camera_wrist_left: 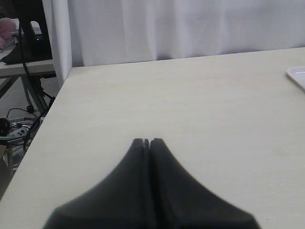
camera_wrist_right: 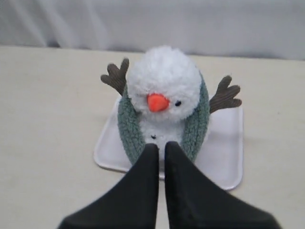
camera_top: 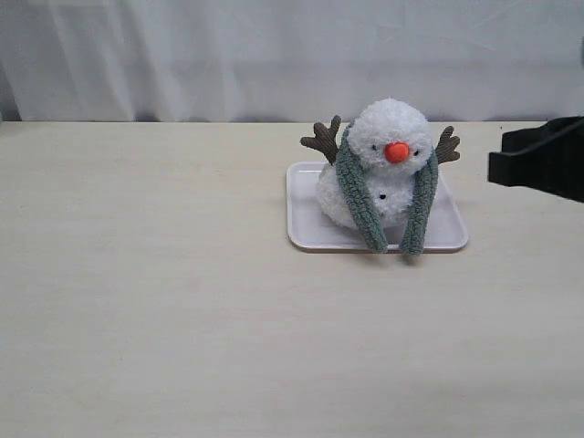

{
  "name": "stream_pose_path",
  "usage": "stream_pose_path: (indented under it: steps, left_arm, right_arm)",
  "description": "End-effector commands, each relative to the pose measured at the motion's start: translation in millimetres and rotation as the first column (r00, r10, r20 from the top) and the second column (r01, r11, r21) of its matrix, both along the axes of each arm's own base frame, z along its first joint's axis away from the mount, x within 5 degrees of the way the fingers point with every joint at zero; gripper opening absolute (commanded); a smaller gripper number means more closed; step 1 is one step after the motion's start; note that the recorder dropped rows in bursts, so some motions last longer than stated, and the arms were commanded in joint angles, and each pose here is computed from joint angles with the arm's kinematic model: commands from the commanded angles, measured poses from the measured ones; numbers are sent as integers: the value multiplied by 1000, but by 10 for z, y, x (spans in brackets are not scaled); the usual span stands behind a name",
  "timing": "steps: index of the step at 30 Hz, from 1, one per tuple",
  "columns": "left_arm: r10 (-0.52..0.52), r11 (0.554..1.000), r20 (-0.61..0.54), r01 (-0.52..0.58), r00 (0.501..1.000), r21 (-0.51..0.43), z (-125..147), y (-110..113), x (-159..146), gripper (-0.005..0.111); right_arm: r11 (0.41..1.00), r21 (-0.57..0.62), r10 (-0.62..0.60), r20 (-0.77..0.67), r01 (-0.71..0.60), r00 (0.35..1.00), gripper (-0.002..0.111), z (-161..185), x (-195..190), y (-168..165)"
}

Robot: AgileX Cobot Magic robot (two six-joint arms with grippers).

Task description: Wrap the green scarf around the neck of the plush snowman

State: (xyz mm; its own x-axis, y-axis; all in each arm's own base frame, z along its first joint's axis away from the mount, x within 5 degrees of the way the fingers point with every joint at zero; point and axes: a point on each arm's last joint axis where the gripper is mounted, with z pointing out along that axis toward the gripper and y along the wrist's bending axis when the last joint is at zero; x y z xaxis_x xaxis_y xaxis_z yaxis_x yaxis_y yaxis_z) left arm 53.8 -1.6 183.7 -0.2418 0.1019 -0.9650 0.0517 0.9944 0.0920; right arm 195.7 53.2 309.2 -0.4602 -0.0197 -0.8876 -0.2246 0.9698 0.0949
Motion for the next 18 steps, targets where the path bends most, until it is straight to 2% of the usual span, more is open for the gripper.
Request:
stream_pose_path:
  steps: [1, 6, 18]
  left_arm:
    - [1, 1000, 12, -1, 1000, -2, 3, 0, 1, 0]
    - [1, 1000, 12, -1, 1000, -2, 3, 0, 1, 0]
    - [1, 1000, 12, -1, 1000, -2, 3, 0, 1, 0]
  right_arm:
    - [999, 34, 4, 74, -6, 997, 4, 215, -338, -79]
    - [994, 111, 11, 88, -21, 996, 4, 342, -687, -134]
    - [984, 169, 2, 306, -56, 952, 4, 588, -1246, -278]
